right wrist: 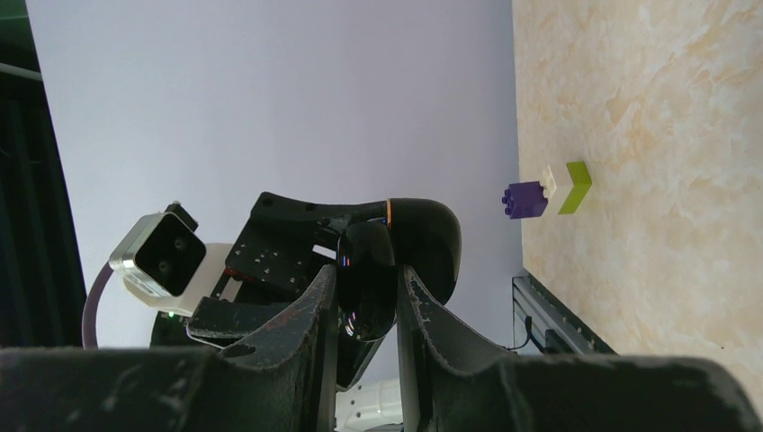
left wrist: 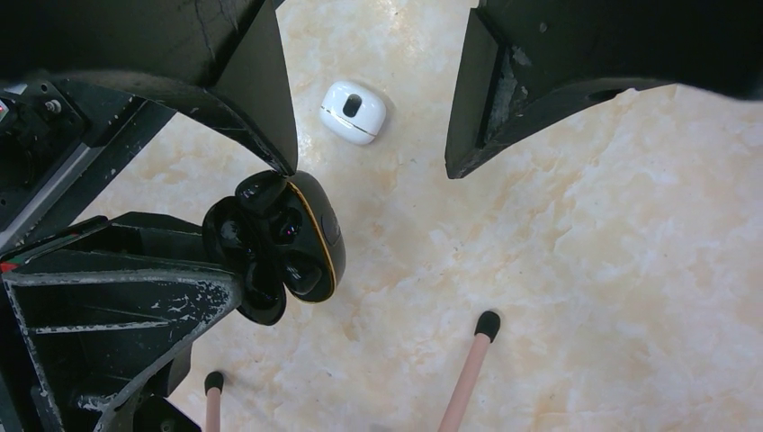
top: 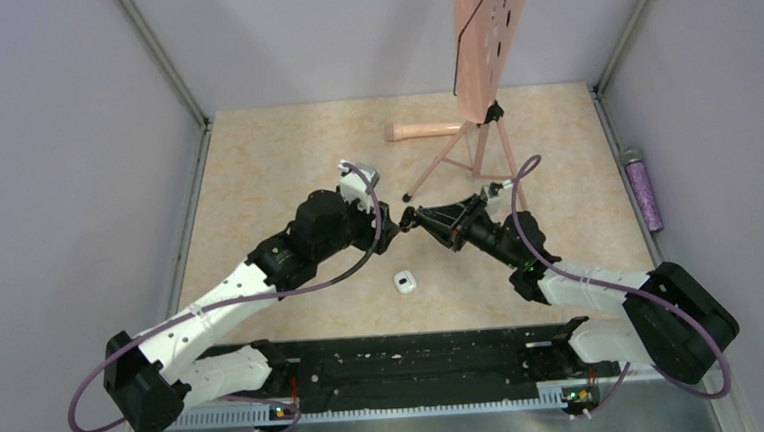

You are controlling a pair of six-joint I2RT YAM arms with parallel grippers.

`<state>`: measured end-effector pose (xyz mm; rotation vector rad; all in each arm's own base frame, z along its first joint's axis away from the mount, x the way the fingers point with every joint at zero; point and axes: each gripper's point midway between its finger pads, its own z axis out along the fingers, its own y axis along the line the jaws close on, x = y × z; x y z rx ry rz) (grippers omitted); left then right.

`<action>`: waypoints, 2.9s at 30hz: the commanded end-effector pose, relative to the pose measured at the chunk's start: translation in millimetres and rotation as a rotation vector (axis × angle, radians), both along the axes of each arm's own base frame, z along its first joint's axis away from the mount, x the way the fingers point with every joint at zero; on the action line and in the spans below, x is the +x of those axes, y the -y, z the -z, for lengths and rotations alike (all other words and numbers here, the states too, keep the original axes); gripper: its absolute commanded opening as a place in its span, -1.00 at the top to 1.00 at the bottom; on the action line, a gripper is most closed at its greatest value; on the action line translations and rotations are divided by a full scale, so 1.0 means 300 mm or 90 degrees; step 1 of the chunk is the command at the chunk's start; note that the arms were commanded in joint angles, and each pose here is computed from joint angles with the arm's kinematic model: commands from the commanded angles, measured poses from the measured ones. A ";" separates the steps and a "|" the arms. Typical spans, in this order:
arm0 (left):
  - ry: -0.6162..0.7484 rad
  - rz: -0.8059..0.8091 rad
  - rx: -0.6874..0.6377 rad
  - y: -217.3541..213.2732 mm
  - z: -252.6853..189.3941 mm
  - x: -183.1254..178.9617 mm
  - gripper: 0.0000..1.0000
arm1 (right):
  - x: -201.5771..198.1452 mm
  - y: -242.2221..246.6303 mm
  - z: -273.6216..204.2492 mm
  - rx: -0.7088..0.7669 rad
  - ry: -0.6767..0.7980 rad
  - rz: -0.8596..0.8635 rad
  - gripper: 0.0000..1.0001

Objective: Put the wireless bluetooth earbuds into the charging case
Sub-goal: Adjust the left earbud in the left side groove of the charging case.

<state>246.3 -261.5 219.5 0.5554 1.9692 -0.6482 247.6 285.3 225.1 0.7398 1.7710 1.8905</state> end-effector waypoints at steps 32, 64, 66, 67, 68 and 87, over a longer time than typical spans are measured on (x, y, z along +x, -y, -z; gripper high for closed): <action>0.021 0.049 -0.066 0.026 -0.129 -0.049 -0.31 | -0.007 0.007 -0.124 0.046 0.064 0.000 1.00; 0.054 -0.047 -0.053 0.015 -0.149 0.072 -0.24 | -0.015 0.006 -0.119 0.045 0.065 -0.006 1.00; 0.054 -0.049 -0.054 0.016 -0.151 0.075 -0.24 | -0.017 0.005 -0.114 0.042 0.065 -0.007 1.00; 0.055 -0.049 -0.055 0.016 -0.152 0.075 -0.24 | -0.016 0.005 -0.116 0.042 0.066 -0.008 1.00; 0.056 -0.050 -0.057 0.016 -0.155 0.075 -0.24 | -0.018 0.005 -0.115 0.042 0.066 -0.009 1.00; -0.070 -0.308 -0.020 -0.167 -0.177 0.105 -0.28 | -0.013 0.018 -0.076 -0.020 0.063 0.009 1.00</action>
